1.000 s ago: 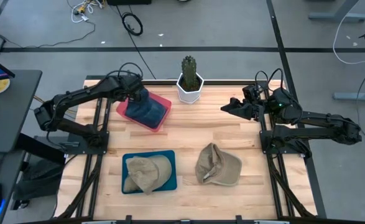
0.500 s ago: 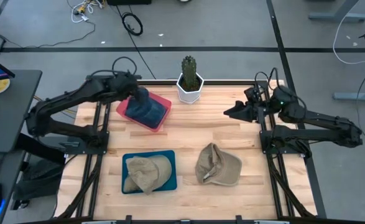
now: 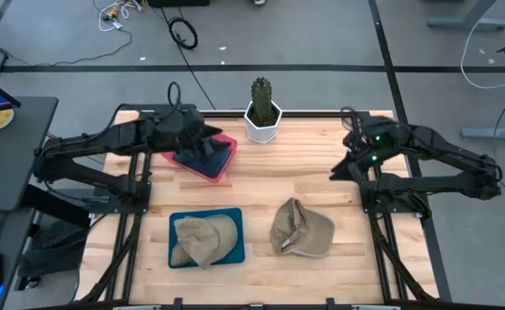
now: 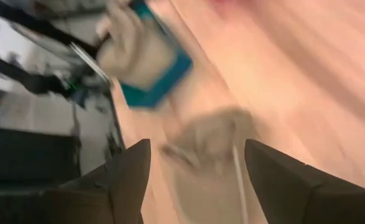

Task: Pick & Place hat
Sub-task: Put the brown cap into the blue bin

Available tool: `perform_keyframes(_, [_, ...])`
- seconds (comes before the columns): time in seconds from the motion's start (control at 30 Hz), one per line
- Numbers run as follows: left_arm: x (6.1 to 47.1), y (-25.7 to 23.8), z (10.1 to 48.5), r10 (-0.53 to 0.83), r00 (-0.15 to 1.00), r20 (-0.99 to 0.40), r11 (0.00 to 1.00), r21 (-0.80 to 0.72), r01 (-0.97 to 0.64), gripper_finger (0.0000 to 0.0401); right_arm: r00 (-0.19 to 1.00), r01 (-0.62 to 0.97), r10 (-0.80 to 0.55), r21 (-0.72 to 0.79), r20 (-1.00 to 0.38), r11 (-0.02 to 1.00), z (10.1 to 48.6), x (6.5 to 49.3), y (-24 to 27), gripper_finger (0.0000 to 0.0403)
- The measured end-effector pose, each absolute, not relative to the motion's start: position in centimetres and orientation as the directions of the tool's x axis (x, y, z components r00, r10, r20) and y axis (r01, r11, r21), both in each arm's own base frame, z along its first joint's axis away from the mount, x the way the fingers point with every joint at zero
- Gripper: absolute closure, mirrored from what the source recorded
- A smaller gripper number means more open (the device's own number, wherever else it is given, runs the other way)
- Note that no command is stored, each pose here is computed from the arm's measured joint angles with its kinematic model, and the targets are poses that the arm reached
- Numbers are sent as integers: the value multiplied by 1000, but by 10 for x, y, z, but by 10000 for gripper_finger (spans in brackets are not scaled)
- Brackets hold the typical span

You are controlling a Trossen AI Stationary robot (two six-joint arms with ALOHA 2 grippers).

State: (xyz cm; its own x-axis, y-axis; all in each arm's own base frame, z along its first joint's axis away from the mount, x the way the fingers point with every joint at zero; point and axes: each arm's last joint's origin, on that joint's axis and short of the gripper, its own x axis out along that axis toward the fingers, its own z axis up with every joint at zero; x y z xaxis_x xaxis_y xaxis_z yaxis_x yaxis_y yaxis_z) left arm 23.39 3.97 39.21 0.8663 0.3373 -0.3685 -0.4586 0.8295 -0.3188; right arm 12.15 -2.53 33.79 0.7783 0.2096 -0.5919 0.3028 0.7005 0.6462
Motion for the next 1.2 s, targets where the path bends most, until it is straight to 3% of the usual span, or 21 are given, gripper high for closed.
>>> perform_keyframes(0.3, [245, 14, 400, 243, 932, -268, 881, -341, -328, 104, 619, 408, 318, 640, -718, 651, 293, 125, -8, 140])
perform_keyframes(0.53, [252, 10, 396, 227, 935, -273, 886, -339, -315, 104, 584, 461, 317, 627, -747, 628, 252, 139, 9, 140])
perform_keyframes(1.2, [253, 11, 399, 229, 942, -245, 886, -348, -306, 104, 398, 494, 228, 417, -889, 763, 205, 155, 59, 140])
